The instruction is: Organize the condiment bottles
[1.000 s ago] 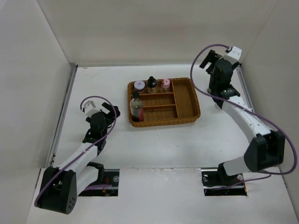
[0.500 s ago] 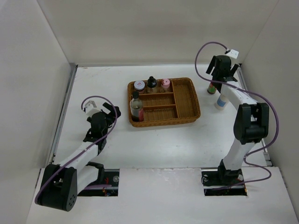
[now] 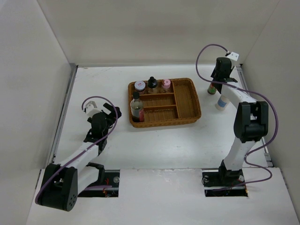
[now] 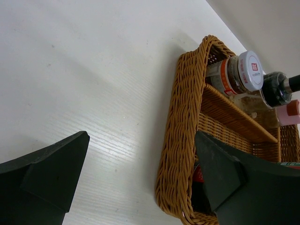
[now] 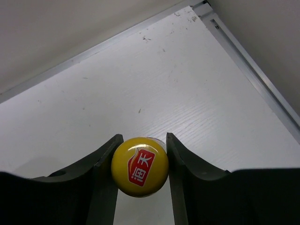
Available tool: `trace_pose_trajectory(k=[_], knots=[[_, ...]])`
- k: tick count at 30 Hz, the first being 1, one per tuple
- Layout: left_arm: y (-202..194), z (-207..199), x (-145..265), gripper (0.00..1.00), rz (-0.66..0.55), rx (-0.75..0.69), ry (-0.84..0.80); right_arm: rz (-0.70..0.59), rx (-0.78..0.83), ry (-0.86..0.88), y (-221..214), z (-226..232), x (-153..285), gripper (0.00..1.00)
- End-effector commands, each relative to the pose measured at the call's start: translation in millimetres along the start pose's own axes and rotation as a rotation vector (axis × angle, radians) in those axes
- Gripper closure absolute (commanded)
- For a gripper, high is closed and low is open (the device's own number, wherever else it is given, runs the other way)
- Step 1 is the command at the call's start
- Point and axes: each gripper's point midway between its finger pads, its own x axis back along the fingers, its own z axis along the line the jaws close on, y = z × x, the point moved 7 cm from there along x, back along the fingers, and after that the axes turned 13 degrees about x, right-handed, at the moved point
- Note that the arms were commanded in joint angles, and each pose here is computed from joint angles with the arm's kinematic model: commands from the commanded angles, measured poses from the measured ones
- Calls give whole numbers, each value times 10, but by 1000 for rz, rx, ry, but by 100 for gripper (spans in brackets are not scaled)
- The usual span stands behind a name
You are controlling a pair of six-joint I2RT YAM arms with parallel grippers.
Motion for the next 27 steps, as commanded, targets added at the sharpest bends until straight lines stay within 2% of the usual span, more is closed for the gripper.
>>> trace_pose_trajectory(k=[1, 5, 8, 19, 27], knots=[[46, -56, -9, 0, -19, 22, -38, -242, -137, 7, 700, -118, 427, 69], [75, -68, 17, 0, -35, 27, -49, -363, -183, 78, 1022, -54, 976, 70], [74, -60, 16, 0, -29, 27, -45, -414, -203, 160, 1071, 80, 1394, 70], [35, -70, 0, 0, -15, 29, -49, -453, -205, 616, 624, 1113, 2720, 70], [65, -64, 22, 0, -19, 39, -54, -404, -127, 782, 311, 1693, 3119, 70]])
